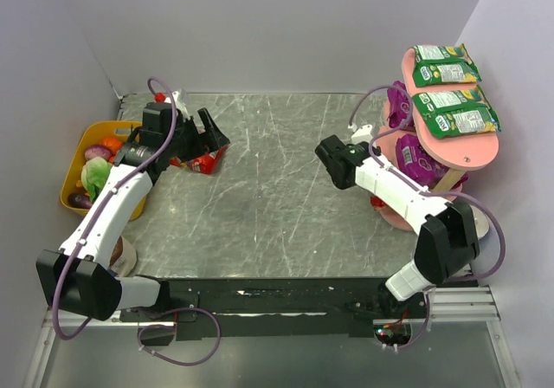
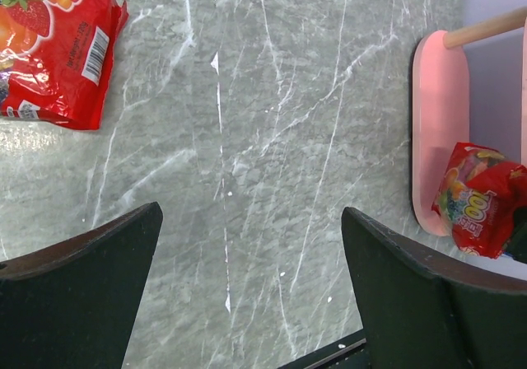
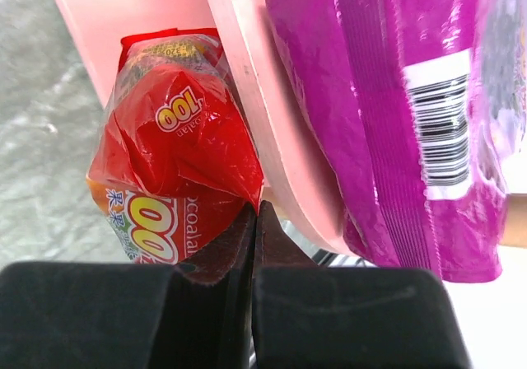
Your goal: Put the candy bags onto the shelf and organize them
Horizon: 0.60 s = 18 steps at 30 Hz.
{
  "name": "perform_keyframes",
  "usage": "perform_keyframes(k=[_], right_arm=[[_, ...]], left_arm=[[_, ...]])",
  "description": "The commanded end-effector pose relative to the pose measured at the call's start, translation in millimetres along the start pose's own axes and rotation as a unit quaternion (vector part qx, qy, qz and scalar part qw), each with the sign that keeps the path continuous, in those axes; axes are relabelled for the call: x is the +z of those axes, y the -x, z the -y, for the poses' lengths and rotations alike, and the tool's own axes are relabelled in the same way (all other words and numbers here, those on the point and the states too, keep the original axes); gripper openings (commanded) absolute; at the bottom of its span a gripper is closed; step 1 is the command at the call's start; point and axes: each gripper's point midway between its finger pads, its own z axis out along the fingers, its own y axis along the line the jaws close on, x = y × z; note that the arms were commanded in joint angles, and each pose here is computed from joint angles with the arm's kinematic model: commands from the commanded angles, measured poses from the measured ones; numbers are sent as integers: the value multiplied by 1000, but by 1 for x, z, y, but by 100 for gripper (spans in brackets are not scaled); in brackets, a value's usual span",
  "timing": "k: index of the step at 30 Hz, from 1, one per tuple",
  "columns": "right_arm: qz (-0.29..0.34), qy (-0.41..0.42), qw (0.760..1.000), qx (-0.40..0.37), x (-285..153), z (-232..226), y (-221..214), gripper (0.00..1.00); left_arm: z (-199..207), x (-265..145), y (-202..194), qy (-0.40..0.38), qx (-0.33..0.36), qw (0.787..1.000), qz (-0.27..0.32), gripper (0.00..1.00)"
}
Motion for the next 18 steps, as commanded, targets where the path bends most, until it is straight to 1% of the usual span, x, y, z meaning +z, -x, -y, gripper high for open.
perform_keyframes(k=[1, 10, 18], right_arm=[[22, -38, 999, -2, 14, 11, 4, 0], [-43, -46, 997, -38, 53, -19, -33, 0], [-62, -41, 996, -56, 74, -44, -44, 0]], left_arm=[[14, -4, 17, -24, 7, 999, 22, 97], [15, -8, 21, -24, 16, 999, 24, 96], [18, -6, 22, -28, 17, 999, 18, 97]])
